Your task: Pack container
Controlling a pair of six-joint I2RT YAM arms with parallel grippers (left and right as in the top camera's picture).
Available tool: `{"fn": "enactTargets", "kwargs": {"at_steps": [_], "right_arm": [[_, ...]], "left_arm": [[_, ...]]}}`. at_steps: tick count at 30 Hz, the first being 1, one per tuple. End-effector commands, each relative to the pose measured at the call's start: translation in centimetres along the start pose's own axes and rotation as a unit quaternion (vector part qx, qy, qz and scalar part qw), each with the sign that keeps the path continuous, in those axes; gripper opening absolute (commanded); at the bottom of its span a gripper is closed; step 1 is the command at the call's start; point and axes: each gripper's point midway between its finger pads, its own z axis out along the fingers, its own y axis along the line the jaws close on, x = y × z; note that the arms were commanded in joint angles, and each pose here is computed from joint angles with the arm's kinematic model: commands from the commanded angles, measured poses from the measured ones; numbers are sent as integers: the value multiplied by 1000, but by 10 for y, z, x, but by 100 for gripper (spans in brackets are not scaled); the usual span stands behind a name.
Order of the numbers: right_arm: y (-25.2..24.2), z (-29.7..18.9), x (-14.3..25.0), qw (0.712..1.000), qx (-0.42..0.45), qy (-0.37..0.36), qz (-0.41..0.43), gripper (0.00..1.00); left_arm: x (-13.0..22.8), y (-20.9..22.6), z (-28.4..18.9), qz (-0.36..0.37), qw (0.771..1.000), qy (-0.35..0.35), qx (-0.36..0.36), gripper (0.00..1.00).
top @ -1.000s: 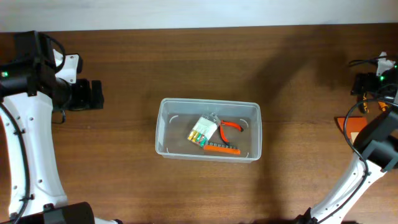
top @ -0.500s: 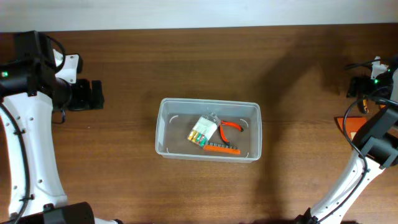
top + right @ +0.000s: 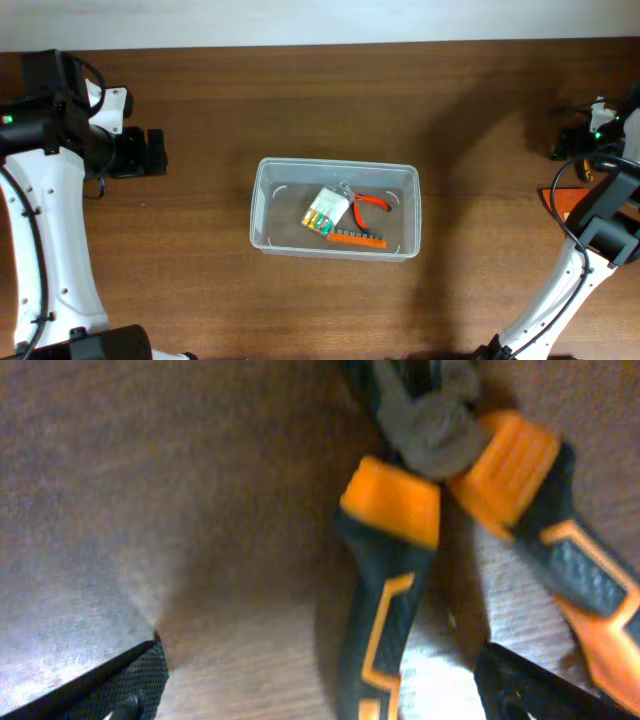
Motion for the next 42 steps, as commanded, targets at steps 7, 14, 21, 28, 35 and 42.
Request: {"fn": "enactTargets", "kwargs": {"at_steps": [7,14,21,28,35,42], "right_arm": [[0,7,-11,1000,-4,-20,3,99],[0,7,-10,1000,-4,-20,7,100],[0,7,-10,1000,-5,-18,18,83],[-3,7,-10,999,4,-19,43,61],[-4,7,-10,999,5,-19,43,36],[-3,7,-8,999,3,-14,44,20]], "left_arm": [[-3,-1,-1,-6,1000,-5,5,99],[-3,-1,-1,-6,1000,-5,5,99],[-3,-1,-1,-6,1000,-5,5,99],[-3,-1,-1,-6,1000,-5,5,99],[-3,-1,-1,-6,1000,-5,5,99],[-3,-1,-1,-6,1000,-5,5,99]]}}
